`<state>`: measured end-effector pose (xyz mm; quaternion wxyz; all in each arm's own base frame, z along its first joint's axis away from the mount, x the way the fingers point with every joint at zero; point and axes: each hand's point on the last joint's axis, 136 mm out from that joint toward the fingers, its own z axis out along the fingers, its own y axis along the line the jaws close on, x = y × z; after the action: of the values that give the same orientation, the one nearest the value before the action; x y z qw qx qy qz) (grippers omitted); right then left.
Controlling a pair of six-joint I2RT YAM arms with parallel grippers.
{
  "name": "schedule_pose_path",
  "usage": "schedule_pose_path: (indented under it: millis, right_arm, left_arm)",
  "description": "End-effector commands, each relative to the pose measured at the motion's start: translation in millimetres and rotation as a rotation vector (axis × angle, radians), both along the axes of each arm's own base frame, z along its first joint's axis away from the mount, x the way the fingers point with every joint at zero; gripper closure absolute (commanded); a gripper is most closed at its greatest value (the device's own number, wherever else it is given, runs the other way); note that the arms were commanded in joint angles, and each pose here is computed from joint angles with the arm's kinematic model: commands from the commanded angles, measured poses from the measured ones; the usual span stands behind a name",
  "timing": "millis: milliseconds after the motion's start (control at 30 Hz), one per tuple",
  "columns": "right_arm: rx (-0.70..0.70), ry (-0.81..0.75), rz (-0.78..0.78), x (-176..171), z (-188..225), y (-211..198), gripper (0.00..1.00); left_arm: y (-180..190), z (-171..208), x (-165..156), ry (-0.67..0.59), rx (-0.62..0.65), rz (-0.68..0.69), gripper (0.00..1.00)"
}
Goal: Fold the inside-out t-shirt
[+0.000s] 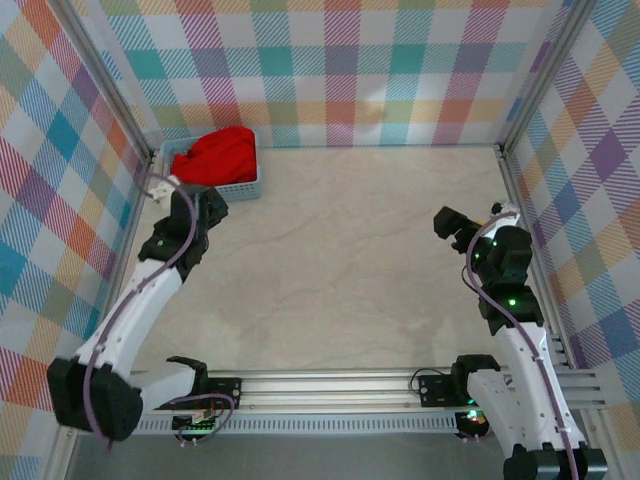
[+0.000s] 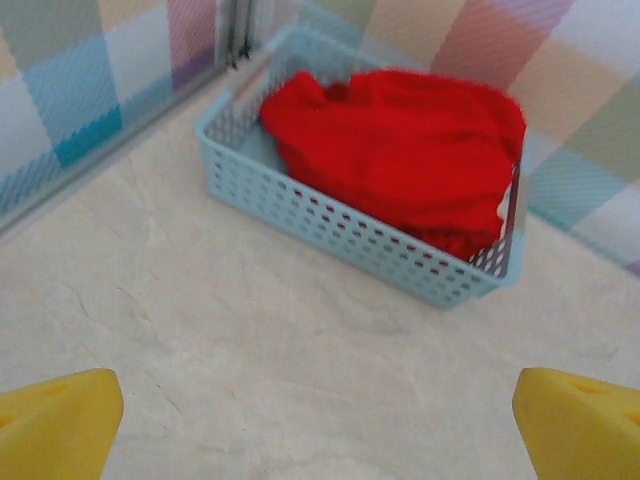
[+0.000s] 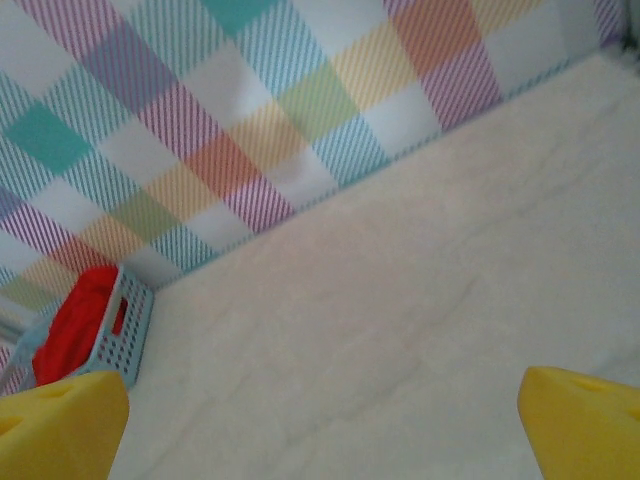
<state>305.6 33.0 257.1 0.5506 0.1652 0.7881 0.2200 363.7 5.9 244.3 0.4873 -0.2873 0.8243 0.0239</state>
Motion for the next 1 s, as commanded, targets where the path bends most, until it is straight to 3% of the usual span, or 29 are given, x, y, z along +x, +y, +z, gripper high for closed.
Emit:
schedule_pose_path:
  millis: [0,200,367,567,733,867,967]
  right_arm:
    - [0.008,0.084,0.115,-2,-10,19,0.00]
    - [-0.010,0.209,0.136,-2,-29,24,0.00]
    - [-0.034,0.241,0.164,-8,-38,31,0.00]
    - [-0.045,0.267,0.190,-8,-48,41,0.00]
    - [-0.054,0.261,0.165,-4,-47,42,0.00]
    - [-0.048,0.244,0.164,-1,-41,44,0.00]
    - [-0.043,0.238,0.164,0,-37,45,0.00]
  left_arm:
    - [1,-4,37,0.077,-0.006,-0.021,0.00]
    - [9,-36,123,0.235,0.001,-0.025,0.00]
    - [10,-74,187,0.302,-0.076,-0.070,0.00]
    - [18,-114,242,0.353,-0.091,-0.091,0.00]
    - [18,-147,269,0.362,-0.164,-0.103,0.00]
    - [14,-166,281,0.337,-0.226,-0.128,0.12]
    - [16,-164,289,0.306,-0.264,-0.134,0.34]
